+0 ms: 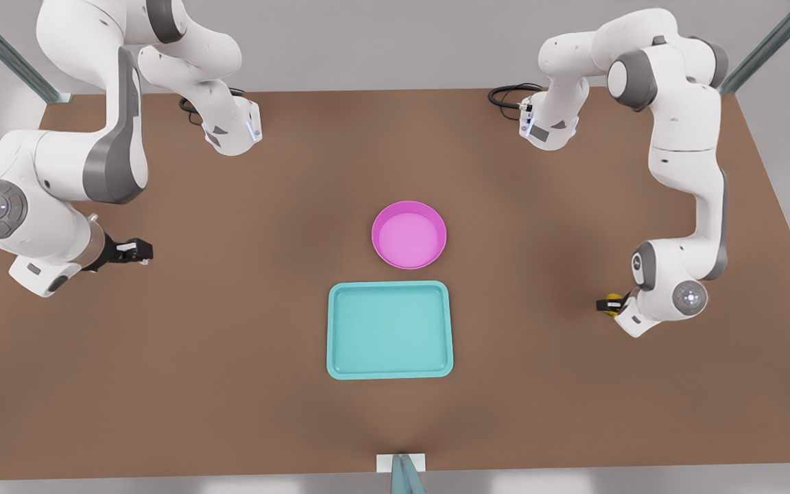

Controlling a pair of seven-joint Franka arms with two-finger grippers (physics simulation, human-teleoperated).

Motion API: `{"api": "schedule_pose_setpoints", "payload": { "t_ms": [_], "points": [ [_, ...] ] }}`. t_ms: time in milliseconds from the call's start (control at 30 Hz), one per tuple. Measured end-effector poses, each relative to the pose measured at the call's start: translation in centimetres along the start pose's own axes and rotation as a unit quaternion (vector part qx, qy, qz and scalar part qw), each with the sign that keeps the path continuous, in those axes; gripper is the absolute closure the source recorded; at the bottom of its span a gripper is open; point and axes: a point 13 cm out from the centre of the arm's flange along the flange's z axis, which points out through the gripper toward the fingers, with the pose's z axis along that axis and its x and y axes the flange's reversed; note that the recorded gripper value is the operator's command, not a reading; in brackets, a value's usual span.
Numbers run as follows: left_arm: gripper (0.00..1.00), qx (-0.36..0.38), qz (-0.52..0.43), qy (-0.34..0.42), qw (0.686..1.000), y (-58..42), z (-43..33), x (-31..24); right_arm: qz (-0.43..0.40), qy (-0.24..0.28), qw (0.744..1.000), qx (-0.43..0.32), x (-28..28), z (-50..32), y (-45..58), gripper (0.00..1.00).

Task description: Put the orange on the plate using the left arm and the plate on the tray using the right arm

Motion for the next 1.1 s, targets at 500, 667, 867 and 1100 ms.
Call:
{"api": "schedule_pose_setpoints", "payload": {
  "t_ms": [500,667,867,1100],
  "points": [
    [0.33,-0.002,0.014,0.004,1.0,-0.1,1.5,0.0,-0.004,0.003,1.0,0.0,-0.1,0.3,0.2,0.0],
    [0.39,-0.003,0.012,0.001,1.0,0.0,1.3,-0.1,-0.005,0.004,1.0,0.0,-0.2,0.4,0.3,0.0],
    [0.39,-0.006,0.018,-0.016,1.0,-2.5,-1.3,-1.2,-0.005,0.005,1.0,0.0,-0.2,0.5,0.2,0.0],
    [0.37,0.001,0.143,-0.033,0.989,-28.9,-14.4,-0.2,-0.006,0.007,1.0,0.0,-0.4,0.8,0.2,0.0]
  ]
}}
